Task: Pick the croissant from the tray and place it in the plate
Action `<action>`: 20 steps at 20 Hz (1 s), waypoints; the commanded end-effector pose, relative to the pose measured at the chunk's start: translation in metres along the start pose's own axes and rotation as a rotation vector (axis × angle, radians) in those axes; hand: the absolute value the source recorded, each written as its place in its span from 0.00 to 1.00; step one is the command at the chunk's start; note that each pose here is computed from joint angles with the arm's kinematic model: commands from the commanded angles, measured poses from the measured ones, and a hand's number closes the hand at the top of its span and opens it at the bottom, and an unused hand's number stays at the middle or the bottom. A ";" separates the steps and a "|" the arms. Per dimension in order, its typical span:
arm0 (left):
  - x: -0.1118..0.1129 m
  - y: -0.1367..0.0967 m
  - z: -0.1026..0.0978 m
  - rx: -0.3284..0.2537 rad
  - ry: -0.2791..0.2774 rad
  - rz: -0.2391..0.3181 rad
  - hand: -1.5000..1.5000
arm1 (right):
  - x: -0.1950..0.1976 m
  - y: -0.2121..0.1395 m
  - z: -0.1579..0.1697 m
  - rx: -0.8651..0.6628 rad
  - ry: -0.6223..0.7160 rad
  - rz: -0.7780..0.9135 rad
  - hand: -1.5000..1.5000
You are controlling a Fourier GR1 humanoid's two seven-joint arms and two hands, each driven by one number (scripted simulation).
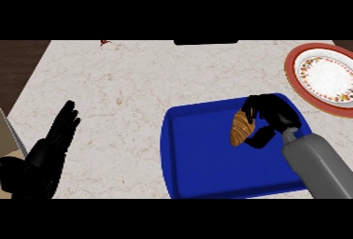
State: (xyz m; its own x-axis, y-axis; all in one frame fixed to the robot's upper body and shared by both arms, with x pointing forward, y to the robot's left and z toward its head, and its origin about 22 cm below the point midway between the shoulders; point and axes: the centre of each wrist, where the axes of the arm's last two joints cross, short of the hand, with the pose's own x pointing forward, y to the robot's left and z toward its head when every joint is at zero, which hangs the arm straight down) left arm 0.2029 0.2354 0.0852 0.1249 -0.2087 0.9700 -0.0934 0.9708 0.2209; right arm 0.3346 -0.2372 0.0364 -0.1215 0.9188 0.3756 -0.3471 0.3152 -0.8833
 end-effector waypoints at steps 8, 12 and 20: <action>-0.044 -0.014 -0.014 0.022 0.155 0.020 0.50 | -0.040 -0.083 -0.006 -0.377 0.005 0.029 1.00; -0.047 -0.014 -0.013 0.030 0.164 0.013 0.50 | -0.044 -0.116 0.001 -0.615 0.016 -0.015 1.00; -0.042 -0.022 -0.022 0.010 0.160 0.030 0.50 | -0.078 -0.145 0.012 -0.747 0.184 -0.050 1.00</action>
State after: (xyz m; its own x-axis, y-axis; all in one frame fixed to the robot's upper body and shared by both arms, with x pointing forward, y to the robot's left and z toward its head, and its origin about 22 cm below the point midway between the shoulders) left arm 0.2172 0.2130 0.0809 0.1217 -0.1501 0.9811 -0.0793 0.9839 0.1604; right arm 0.3815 -0.3347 0.1318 -0.0106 0.9139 0.4058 0.3302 0.3863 -0.8613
